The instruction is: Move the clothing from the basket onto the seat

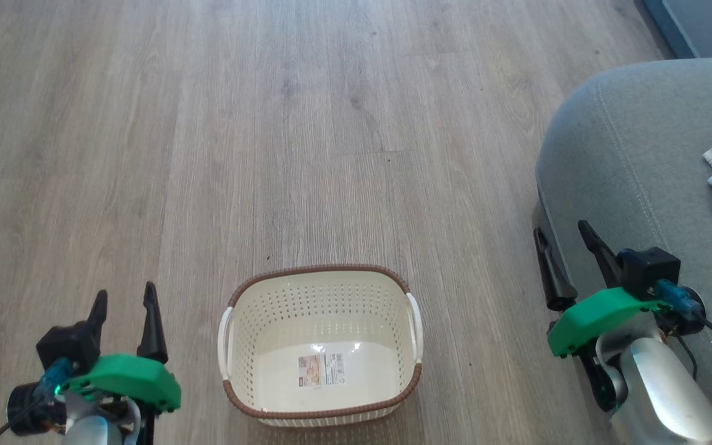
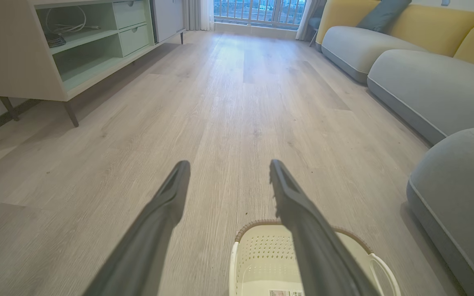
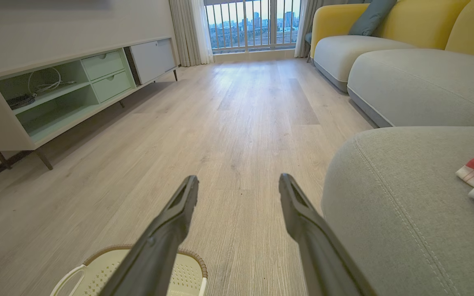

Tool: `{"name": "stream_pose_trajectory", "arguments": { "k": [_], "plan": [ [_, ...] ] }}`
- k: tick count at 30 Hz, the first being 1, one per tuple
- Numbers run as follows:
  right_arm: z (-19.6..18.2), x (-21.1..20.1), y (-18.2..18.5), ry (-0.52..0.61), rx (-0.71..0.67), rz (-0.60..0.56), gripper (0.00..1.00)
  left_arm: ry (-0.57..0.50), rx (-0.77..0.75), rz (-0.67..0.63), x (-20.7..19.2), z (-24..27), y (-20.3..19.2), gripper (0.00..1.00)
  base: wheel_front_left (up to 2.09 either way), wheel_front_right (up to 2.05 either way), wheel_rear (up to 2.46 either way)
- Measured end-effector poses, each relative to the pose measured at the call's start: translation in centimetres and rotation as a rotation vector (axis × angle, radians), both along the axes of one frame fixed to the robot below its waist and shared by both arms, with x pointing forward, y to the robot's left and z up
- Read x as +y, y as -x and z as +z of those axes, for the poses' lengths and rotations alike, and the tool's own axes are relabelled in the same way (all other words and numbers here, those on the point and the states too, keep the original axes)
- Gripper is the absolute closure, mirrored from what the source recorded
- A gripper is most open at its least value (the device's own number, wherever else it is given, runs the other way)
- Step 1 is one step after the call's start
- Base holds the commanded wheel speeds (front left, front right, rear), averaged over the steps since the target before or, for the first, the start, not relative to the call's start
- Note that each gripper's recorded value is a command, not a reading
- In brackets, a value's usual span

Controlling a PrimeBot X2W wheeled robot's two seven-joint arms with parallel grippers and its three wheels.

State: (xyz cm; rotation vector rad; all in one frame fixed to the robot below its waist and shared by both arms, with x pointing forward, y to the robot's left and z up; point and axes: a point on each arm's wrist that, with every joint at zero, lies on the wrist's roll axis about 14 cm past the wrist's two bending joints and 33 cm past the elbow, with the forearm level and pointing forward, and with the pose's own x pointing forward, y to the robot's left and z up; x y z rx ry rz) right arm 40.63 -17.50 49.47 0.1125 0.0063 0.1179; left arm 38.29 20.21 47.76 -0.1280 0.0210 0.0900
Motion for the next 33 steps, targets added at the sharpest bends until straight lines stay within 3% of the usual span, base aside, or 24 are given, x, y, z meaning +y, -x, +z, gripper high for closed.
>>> {"name": "stream_pose_trajectory", "arguments": {
  "k": [24, 25, 29, 33],
  "plan": [
    [-1.6, 0.3, 1.3, 0.008, 0.044, 0.008, 0.0, 0.063, 0.013, -0.005, 0.2, -0.8, 1.6, 0.0, 0.0, 0.0, 0.0],
    [-1.8, 0.3, 1.3, 0.009, 0.05, 0.008, 1.0, 0.067, 0.021, -0.007, 0.1, -1.0, 1.7, 1.0, 0.0, 0.0, 0.0],
    [-5.9, 0.0, 3.7, 0.0, 0.18, -0.005, 1.0, 0.085, 0.14, -0.001, -0.1, -4.7, 3.6, 1.0, 0.0, 0.0, 0.0],
    [-6.4, -0.2, 4.1, -0.042, 0.201, -0.023, 1.0, 0.132, 0.156, 0.016, 0.1, -5.1, 3.9, 1.0, 0.0, 0.0, 0.0]
  ]
}}
